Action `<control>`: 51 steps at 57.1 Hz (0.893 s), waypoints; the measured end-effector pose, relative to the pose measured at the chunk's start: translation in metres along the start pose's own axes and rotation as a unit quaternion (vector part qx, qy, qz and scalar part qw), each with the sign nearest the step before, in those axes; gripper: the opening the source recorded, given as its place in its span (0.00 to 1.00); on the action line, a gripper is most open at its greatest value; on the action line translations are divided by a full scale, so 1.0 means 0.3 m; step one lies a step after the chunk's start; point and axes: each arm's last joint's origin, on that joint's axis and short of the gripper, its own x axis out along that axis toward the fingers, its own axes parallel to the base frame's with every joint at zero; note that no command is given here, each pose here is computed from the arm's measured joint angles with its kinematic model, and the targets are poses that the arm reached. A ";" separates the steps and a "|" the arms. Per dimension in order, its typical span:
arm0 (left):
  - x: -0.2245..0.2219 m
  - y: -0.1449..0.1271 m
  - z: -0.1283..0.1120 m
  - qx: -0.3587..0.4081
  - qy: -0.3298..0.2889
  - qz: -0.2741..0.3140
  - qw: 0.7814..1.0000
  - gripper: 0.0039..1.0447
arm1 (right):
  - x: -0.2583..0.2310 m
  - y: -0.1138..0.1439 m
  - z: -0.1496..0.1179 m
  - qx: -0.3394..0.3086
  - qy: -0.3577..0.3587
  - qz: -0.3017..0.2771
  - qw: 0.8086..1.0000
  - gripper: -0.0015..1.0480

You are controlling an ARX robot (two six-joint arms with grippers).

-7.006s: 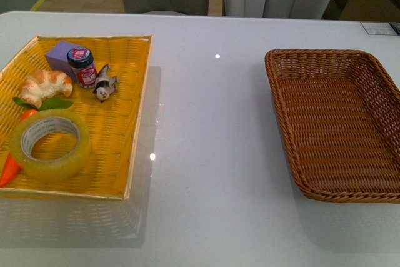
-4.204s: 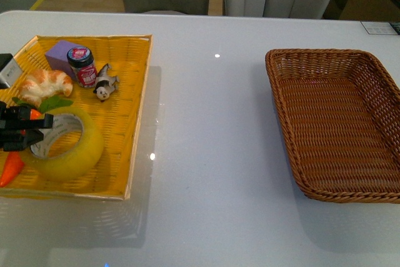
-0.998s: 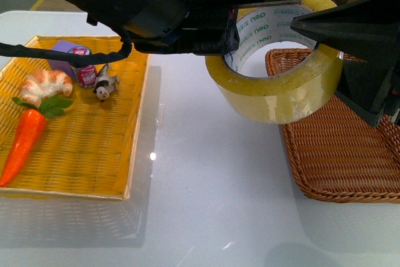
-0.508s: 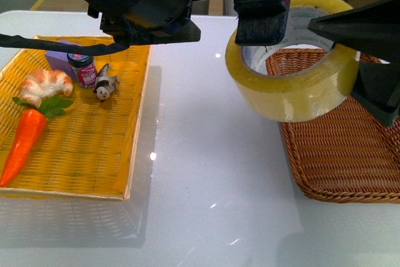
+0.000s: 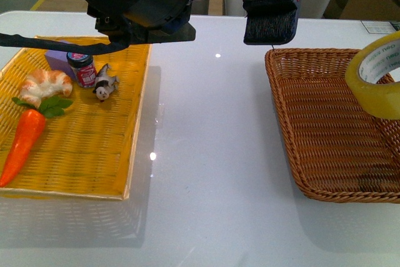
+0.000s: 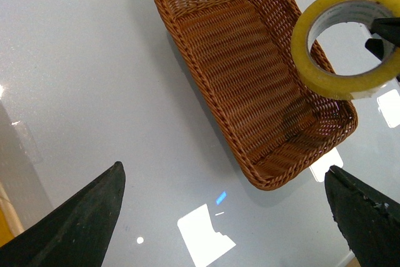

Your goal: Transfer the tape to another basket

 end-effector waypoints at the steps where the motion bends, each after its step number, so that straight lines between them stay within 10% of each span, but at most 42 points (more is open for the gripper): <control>1: 0.000 0.000 0.000 0.000 0.000 0.000 1.000 0.92 | 0.022 -0.011 0.006 -0.001 0.004 -0.010 1.000 0.44; 12: 0.000 0.000 0.000 0.000 0.000 0.000 1.000 0.92 | 0.171 -0.033 -0.002 0.011 0.042 -0.016 0.999 0.45; 29: 0.000 0.000 0.000 0.000 0.000 0.000 1.000 0.92 | 0.235 -0.039 -0.057 0.002 0.057 -0.042 0.998 0.92; 51: 0.000 0.000 0.000 0.000 0.000 0.000 1.000 0.92 | 0.011 -0.033 0.025 0.005 -0.059 -0.047 0.997 0.91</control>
